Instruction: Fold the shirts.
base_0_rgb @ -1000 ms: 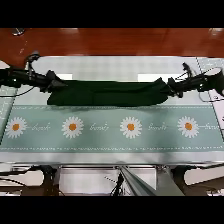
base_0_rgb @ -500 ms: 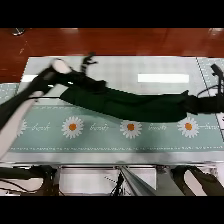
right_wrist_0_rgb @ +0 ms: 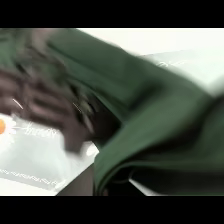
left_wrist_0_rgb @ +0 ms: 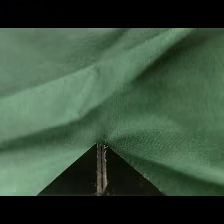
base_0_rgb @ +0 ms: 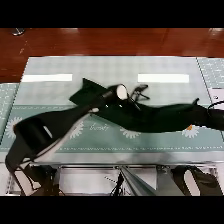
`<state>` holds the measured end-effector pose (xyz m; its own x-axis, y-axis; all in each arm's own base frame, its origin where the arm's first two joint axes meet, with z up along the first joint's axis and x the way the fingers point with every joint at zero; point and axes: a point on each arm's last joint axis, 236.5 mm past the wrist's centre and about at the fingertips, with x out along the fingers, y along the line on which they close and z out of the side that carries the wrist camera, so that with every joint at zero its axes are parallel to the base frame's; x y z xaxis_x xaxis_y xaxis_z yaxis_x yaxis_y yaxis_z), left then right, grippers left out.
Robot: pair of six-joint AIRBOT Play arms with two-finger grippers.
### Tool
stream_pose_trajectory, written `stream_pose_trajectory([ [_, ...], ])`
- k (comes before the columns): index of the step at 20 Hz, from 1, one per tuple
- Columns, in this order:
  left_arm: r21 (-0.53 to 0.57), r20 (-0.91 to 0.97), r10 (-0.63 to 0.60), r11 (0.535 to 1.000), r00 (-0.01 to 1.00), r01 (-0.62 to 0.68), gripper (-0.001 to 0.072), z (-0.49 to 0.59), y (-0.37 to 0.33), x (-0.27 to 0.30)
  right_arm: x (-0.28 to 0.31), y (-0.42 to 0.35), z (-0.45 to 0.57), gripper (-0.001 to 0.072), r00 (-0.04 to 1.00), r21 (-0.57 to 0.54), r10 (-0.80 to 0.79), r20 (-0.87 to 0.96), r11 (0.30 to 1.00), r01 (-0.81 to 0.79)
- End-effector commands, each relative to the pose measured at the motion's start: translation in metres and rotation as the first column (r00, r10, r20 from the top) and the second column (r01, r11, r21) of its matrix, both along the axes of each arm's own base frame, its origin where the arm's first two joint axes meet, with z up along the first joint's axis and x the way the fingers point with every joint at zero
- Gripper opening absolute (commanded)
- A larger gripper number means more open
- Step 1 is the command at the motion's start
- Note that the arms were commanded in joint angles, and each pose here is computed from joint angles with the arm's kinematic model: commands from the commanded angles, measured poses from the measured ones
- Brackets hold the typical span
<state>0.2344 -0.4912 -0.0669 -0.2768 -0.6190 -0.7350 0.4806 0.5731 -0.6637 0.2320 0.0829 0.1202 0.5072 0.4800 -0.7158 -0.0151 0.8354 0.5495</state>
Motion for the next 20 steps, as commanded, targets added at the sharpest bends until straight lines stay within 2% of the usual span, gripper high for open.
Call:
stream_pose_trajectory([
  [1, 0.005, -0.041, -0.056, 0.998, 0.998, 0.056, 0.0029, -0.003, -0.014, -0.032, -0.005, 0.006, 0.004, 0.0023, 1.000, 0.023, 0.013, 0.004, 1.000, -0.013],
  [5, -0.020, -0.033, -0.040, 0.999, 0.999, 0.039, 0.0029, 0.033, 0.047, 0.030, -0.009, 0.012, 0.004, 0.0023, 0.999, 0.029, 0.033, -0.009, 0.999, -0.032],
  [8, -0.016, 0.007, 0.098, 0.995, 0.995, -0.097, 0.0028, 0.075, 0.127, 0.099, -0.006, 0.036, 0.007, 0.0023, 0.995, 0.061, 0.104, -0.013, 0.993, -0.103],
  [11, 0.098, 0.149, 0.275, 0.952, 0.950, -0.291, 0.0028, 0.115, 0.255, 0.155, 0.021, 0.080, 0.023, 0.0023, 0.977, 0.092, 0.213, 0.031, 0.972, -0.215],
  [13, 0.125, 0.258, 0.416, 0.881, 0.872, -0.457, 0.0028, 0.149, 0.343, 0.169, 0.044, 0.122, 0.028, 0.0023, 0.949, 0.096, 0.312, 0.044, 0.944, -0.315],
  [16, 0.026, 0.400, 0.620, 0.728, 0.675, -0.685, 0.0029, 0.202, 0.436, 0.152, 0.081, 0.200, 0.010, 0.0023, 0.889, 0.093, 0.457, 0.015, 0.885, -0.456],
  [18, -0.059, 0.489, 0.701, 0.620, 0.519, -0.782, 0.0029, 0.224, 0.471, 0.120, 0.108, 0.246, -0.016, 0.0023, 0.859, 0.094, 0.512, -0.019, 0.856, -0.508],
  [20, -0.114, 0.536, 0.729, 0.562, 0.426, -0.820, 0.0029, 0.224, 0.478, 0.086, 0.134, 0.282, -0.041, 0.0023, 0.841, 0.097, 0.540, -0.043, 0.840, -0.534],
])
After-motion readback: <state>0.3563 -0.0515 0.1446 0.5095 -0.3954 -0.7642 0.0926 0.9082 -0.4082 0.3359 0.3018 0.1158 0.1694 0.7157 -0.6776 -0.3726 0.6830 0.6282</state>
